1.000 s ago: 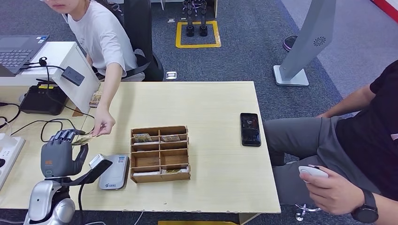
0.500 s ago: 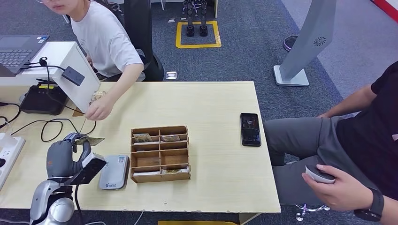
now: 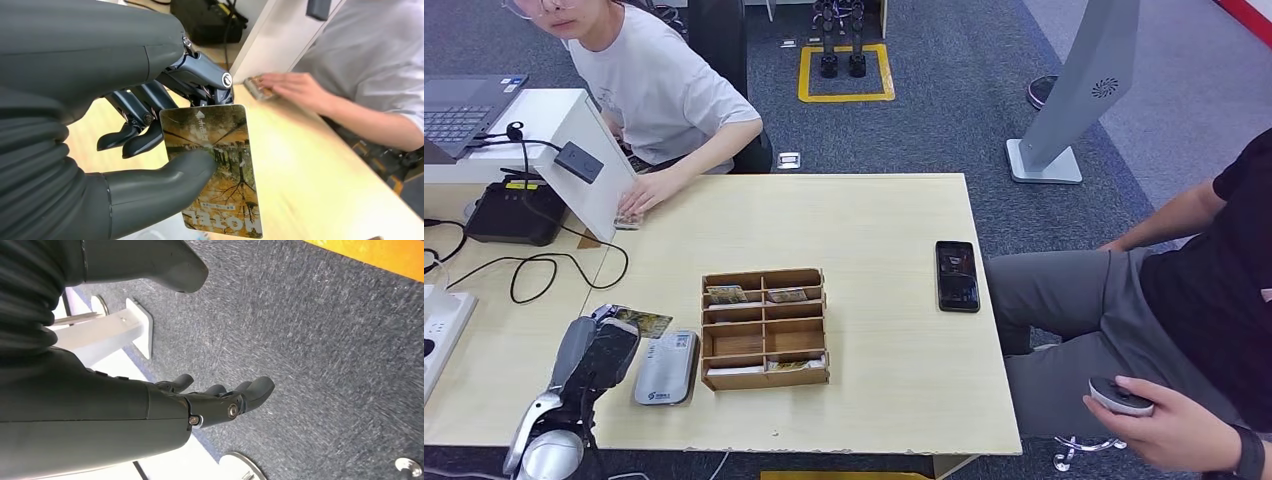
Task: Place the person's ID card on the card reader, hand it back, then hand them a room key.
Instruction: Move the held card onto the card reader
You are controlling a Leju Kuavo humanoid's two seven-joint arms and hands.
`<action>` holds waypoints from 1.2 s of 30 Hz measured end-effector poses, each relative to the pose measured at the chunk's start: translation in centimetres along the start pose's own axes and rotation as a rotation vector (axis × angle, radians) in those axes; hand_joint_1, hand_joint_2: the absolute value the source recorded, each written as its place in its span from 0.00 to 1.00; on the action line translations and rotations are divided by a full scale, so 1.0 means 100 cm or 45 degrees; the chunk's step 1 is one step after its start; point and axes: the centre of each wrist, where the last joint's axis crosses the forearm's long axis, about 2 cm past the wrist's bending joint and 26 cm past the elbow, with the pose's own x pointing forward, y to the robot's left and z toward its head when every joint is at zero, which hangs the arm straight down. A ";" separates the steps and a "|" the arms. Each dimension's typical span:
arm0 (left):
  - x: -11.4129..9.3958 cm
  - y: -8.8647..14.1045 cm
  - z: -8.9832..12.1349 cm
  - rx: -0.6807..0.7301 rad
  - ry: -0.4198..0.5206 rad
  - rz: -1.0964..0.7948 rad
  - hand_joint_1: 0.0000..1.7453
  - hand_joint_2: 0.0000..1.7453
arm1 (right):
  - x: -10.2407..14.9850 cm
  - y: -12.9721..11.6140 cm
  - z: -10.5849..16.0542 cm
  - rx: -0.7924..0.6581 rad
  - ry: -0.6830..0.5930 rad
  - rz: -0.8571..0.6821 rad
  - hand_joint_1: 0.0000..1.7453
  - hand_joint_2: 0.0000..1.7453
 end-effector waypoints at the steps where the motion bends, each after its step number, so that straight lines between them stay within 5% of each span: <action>1: 0.000 -0.001 0.002 -0.006 0.011 -0.010 1.00 1.00 | 0.000 0.000 0.000 0.001 0.004 0.000 0.00 1.00; 17: -0.008 -0.011 0.023 -0.115 0.114 -0.017 1.00 1.00 | -0.002 0.001 0.001 -0.011 0.007 -0.014 0.00 1.00; 36: -0.010 -0.036 0.021 -0.073 0.181 -0.186 1.00 1.00 | -0.002 0.001 0.001 -0.003 0.013 0.003 0.00 1.00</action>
